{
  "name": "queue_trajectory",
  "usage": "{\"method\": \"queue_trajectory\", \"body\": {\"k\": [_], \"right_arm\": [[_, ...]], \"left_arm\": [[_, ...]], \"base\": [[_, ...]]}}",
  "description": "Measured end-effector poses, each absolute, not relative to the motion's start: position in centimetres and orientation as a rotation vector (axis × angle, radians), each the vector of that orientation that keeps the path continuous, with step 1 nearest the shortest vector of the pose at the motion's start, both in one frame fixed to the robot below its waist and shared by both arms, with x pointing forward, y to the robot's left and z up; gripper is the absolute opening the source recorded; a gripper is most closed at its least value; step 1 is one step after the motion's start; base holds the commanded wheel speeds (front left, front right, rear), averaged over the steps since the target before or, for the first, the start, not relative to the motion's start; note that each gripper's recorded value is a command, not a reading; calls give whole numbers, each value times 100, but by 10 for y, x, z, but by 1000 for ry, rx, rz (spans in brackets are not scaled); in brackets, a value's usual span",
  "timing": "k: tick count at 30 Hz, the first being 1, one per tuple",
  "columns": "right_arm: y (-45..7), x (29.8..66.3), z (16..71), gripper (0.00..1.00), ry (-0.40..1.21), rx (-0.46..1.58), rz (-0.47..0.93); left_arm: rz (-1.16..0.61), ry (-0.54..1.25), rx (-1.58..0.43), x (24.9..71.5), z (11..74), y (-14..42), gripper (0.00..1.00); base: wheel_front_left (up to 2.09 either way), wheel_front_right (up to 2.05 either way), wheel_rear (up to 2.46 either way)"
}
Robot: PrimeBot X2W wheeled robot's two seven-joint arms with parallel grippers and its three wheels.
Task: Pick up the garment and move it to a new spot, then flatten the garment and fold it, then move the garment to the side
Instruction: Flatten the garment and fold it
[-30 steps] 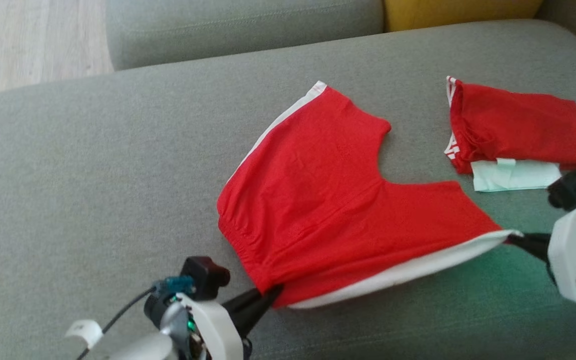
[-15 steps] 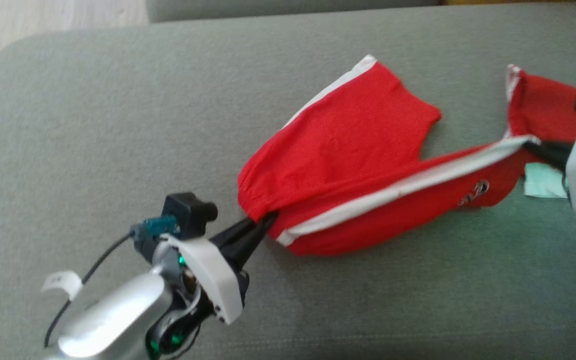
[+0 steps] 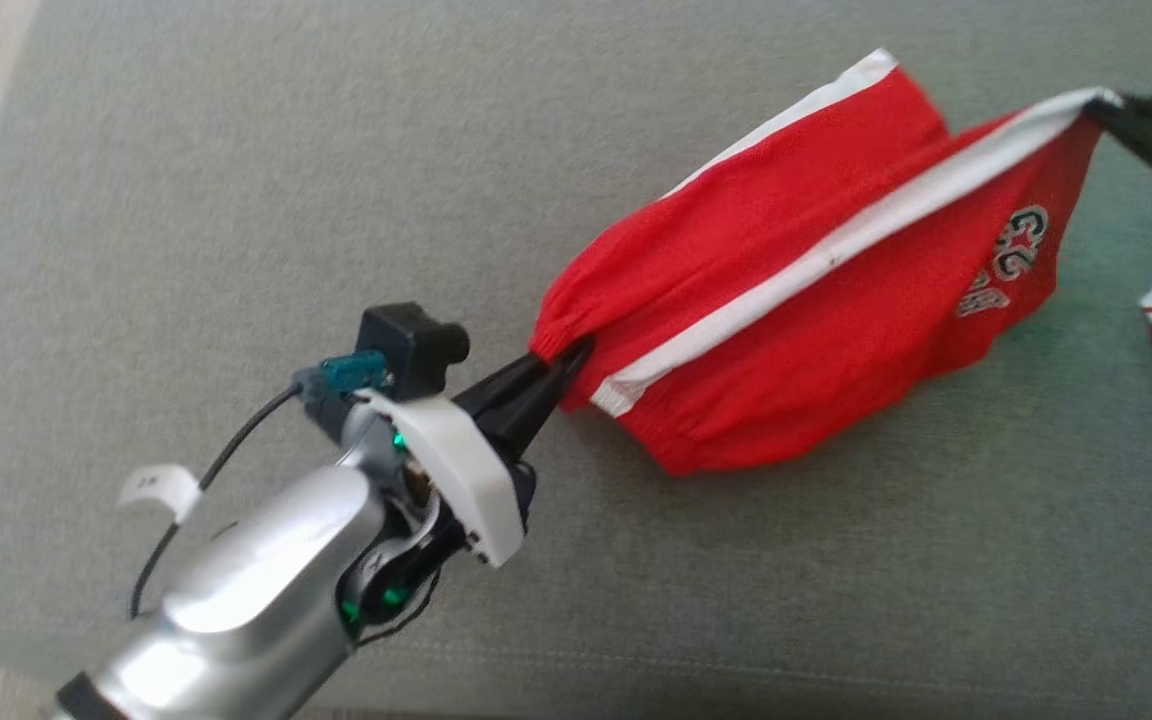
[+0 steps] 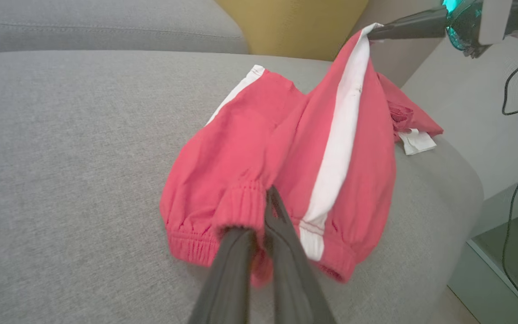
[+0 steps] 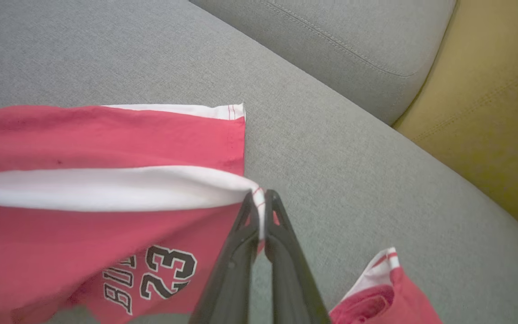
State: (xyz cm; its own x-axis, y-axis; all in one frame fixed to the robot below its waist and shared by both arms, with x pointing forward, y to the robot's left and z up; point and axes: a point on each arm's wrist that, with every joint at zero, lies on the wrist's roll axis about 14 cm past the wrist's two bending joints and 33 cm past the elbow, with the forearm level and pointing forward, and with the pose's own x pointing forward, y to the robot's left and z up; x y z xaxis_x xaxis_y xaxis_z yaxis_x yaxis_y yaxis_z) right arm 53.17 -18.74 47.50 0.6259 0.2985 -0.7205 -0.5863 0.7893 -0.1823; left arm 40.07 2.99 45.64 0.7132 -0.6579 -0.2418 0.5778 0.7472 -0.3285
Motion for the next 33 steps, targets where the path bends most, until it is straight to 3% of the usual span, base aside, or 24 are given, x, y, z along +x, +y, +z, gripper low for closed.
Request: {"method": "queue_trajectory", "body": {"k": [10, 21, 22, 23, 24, 25, 33], "right_arm": [[-153, 575, 447, 0, 713, -482, 582], [-134, 598, 411, 0, 715, -519, 612], [-135, 599, 405, 58, 722, -528, 609], [-137, 600, 401, 100, 725, -541, 606], [-139, 601, 398, 100, 725, -549, 602], [-140, 602, 396, 100, 716, -550, 601], [-145, 608, 413, 100, 599, -486, 560]], "left_arm": [[-612, 360, -276, 429, 438, 43, 0], [-559, 381, -284, 446, 417, 54, 0], [-558, 384, -285, 448, 415, 55, 0], [-554, 388, -282, 450, 412, 55, 44], [-551, 387, -274, 451, 410, 56, 88], [-547, 385, -260, 453, 408, 58, 100], [-490, 346, -235, 466, 409, 68, 100]], "base": [[0, 0, 0], [0, 0, 0], [0, 0, 0], [0, 0, 0], [0, 0, 0], [0, 0, 0], [0, 0, 0]]}}
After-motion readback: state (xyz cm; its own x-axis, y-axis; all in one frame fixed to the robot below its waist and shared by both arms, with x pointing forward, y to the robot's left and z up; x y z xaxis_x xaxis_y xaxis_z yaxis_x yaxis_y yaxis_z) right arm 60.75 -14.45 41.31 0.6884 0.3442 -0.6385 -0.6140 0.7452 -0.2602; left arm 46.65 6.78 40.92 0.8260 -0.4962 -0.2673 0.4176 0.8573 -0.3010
